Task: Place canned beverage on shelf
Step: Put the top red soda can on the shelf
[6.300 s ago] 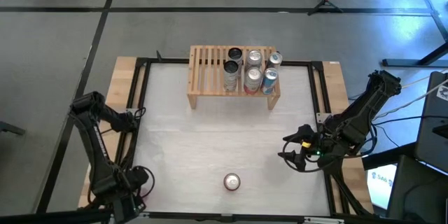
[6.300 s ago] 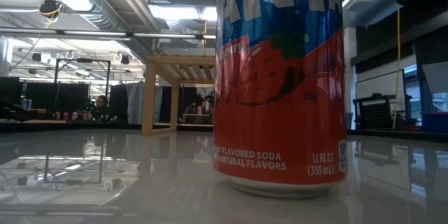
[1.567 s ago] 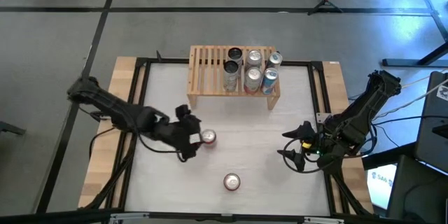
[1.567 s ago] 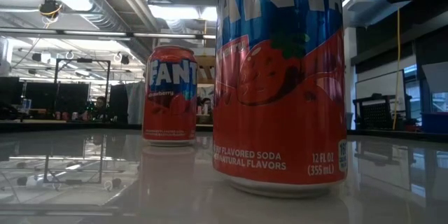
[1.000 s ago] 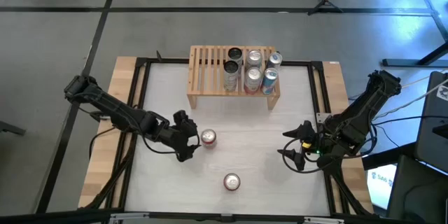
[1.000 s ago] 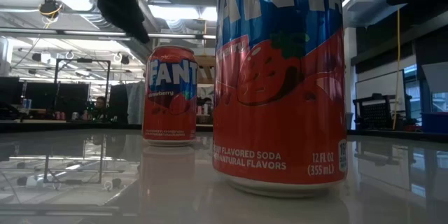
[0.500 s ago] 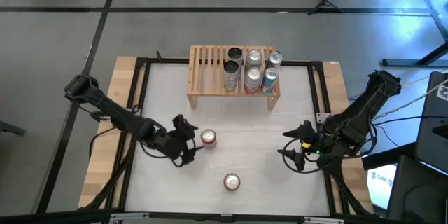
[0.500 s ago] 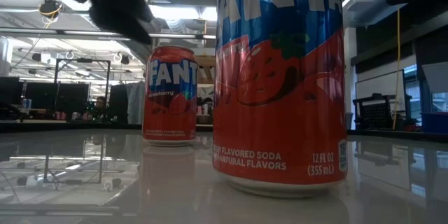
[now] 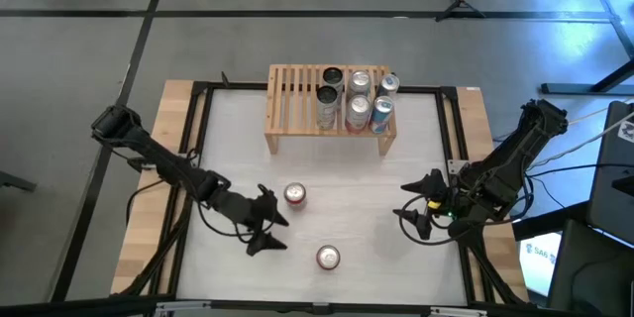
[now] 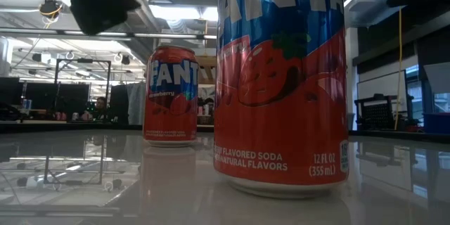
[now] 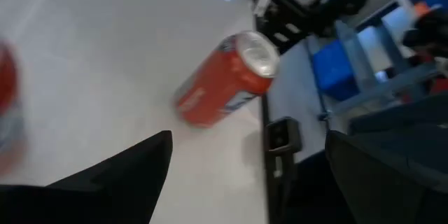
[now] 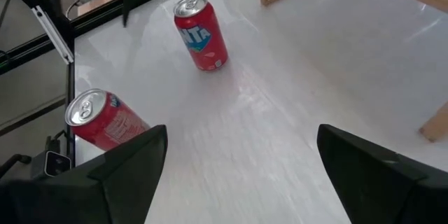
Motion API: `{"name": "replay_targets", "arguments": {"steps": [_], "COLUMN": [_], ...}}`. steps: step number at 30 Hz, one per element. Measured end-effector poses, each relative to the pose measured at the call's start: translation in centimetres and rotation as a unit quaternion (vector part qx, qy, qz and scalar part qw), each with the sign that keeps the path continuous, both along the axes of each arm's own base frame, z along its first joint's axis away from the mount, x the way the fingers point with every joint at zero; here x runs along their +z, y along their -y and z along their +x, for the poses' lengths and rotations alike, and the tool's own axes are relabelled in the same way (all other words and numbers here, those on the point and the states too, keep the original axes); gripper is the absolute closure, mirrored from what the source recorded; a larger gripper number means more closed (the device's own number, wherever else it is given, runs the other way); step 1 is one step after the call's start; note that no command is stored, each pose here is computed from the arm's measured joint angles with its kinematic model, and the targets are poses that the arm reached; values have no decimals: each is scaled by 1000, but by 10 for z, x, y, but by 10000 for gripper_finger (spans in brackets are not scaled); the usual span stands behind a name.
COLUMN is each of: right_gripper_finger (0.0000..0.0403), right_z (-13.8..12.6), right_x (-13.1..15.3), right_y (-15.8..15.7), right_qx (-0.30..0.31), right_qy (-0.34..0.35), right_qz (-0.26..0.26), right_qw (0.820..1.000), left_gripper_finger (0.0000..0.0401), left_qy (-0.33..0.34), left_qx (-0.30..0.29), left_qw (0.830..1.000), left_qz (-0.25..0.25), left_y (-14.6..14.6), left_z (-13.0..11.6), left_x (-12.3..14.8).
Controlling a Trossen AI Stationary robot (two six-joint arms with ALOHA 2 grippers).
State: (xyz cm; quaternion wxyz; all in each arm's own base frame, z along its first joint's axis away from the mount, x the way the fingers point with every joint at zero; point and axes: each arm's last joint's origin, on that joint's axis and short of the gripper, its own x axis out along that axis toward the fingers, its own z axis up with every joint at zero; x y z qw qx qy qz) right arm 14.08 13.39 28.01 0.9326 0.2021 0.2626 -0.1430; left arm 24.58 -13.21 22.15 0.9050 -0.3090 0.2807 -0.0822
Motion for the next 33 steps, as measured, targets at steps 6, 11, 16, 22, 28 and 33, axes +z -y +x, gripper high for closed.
{"name": "replay_targets", "arguments": {"steps": [6,11,16,22,28,33], "right_gripper_finger": [42,42,42,42,42,42], "right_z": [4,8,13,20,22,22], "right_x": [-1,-1,-3,-6,-9,-9], "right_y": [4,7,12,14,13,13], "right_qx": [-11,-19,-37,-47,-50,-49], "right_qy": [-7,-11,-14,-28,-31,-31], "right_qz": [3,10,6,8,2,2], "right_qw": [1000,1000,999,998,998,998], "left_gripper_finger": [35,35,35,35,35,35], "left_qy": [8,-34,-46,-52,-34,-25], "left_qx": [-8,-2,-10,72,105,136], "left_qw": [1000,999,998,983,981,973], "left_qz": [-19,-24,51,161,157,186], "left_y": [7,9,11,2,-13,-24], "left_z": [-3,-8,-14,-24,-31,-36], "left_x": [3,-4,-11,-28,-55,-67]}}
